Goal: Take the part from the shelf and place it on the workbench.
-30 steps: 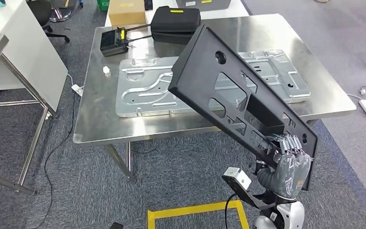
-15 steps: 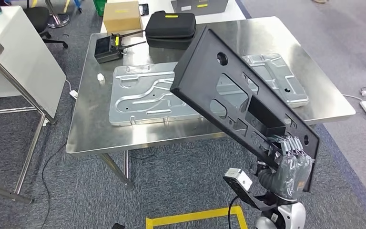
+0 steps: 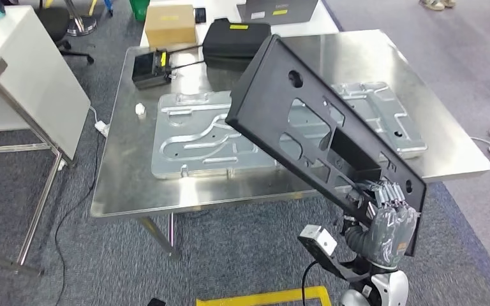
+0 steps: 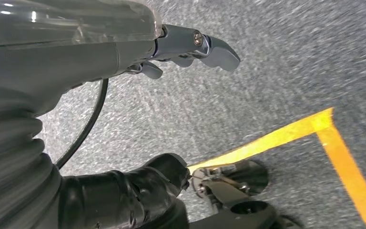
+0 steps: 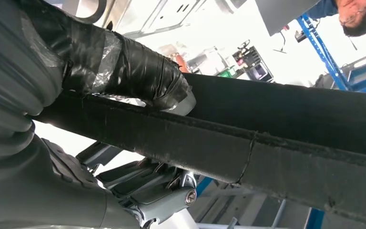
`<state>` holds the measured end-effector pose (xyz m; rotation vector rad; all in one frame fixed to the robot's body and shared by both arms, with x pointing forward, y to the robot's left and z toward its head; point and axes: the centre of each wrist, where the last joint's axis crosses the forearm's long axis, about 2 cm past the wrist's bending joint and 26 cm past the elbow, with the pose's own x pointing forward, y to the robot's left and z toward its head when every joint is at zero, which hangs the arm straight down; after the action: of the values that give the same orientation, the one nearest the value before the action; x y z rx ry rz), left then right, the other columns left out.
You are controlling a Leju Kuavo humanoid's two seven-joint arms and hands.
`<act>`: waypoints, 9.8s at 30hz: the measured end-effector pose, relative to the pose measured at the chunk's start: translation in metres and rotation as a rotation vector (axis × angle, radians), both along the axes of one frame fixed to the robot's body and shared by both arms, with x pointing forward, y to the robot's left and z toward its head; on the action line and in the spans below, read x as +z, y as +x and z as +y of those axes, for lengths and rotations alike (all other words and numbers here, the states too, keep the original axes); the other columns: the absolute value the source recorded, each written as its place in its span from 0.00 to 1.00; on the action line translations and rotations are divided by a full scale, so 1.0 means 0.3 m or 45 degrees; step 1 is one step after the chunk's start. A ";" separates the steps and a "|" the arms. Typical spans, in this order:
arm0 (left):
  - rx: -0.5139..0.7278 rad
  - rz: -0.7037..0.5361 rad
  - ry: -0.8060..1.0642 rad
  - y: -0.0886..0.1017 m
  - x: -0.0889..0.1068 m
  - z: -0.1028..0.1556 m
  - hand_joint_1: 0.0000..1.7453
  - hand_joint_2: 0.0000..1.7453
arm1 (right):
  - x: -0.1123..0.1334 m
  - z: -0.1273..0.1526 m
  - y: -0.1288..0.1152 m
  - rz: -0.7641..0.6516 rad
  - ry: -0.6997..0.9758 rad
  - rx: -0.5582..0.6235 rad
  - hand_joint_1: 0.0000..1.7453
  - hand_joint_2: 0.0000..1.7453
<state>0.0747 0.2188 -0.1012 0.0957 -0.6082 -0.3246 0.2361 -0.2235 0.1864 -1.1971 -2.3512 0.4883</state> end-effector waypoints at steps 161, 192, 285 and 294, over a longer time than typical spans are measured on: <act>-0.041 0.037 0.024 0.074 0.020 -0.037 0.00 0.00 | -0.062 -0.388 0.384 0.181 -1.073 -0.311 0.00 0.00; 0.061 0.037 0.166 0.014 0.005 0.000 0.00 0.00 | -0.031 -0.191 -0.067 -0.131 0.163 0.016 0.00 0.00; 0.228 0.102 0.174 -0.051 -0.005 0.005 0.00 0.00 | -0.965 -0.373 -0.638 1.514 1.678 -1.303 0.00 0.00; 0.235 0.117 0.176 -0.064 -0.007 0.007 0.00 0.00 | -0.978 -0.261 -0.655 1.705 1.751 -1.279 0.00 0.00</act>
<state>0.0554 0.2209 -0.1034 0.2670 -0.4812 -0.1907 0.0395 -0.3016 -0.1070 -0.6836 -0.4100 -0.5221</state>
